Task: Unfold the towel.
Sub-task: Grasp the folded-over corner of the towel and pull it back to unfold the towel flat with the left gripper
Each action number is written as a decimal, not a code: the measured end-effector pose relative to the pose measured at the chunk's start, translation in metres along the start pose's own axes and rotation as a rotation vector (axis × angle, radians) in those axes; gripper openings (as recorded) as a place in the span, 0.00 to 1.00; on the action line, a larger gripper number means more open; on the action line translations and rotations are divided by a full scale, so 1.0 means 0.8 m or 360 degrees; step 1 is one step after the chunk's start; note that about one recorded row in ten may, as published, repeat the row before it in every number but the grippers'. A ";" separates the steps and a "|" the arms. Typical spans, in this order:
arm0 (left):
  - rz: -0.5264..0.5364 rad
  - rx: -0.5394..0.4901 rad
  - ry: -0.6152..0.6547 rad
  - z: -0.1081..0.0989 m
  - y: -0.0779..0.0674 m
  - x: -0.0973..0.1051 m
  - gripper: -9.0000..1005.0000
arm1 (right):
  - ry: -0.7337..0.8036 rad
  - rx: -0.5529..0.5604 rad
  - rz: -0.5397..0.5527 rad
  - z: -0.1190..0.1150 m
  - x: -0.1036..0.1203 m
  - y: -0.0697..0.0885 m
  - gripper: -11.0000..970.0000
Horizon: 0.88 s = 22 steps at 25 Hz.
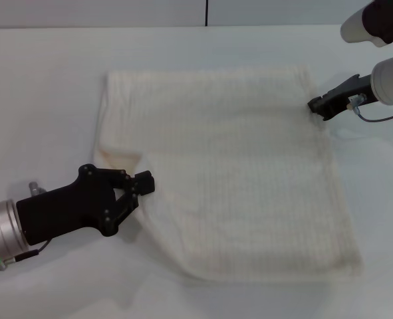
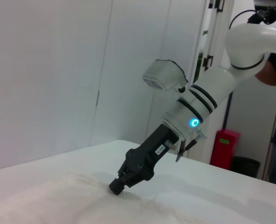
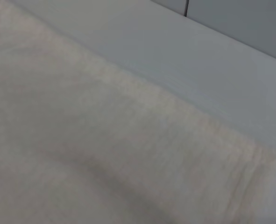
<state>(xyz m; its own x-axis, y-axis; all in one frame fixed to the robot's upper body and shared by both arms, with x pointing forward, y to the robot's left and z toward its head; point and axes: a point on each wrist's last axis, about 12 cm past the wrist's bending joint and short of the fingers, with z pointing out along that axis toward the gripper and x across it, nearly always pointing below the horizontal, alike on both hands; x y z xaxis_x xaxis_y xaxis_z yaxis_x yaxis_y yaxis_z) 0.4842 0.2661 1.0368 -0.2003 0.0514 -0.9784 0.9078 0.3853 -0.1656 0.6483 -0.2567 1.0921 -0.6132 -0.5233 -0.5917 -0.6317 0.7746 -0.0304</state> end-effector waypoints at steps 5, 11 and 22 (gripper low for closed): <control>-0.0010 -0.0030 -0.0012 -0.006 -0.003 0.004 0.05 | 0.0000 0.0000 0.0000 0.000 0.000 0.000 0.01; -0.0018 -0.0045 -0.0022 -0.013 -0.007 0.008 0.05 | 0.0000 0.0000 0.0000 0.000 0.000 0.000 0.01; -0.0010 -0.0114 -0.0055 -0.027 -0.011 0.012 0.05 | -0.0006 0.0004 -0.0005 0.000 -0.003 0.000 0.01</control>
<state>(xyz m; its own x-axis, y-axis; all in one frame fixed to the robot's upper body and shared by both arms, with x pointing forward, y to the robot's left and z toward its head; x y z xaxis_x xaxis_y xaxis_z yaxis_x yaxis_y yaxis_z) 0.4668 0.2831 1.0318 -0.1918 0.0177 -0.9813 0.8777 0.4505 -0.1635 0.6497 -0.2557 1.0935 -0.6091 -0.5245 -0.5949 -0.6325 0.7738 -0.0346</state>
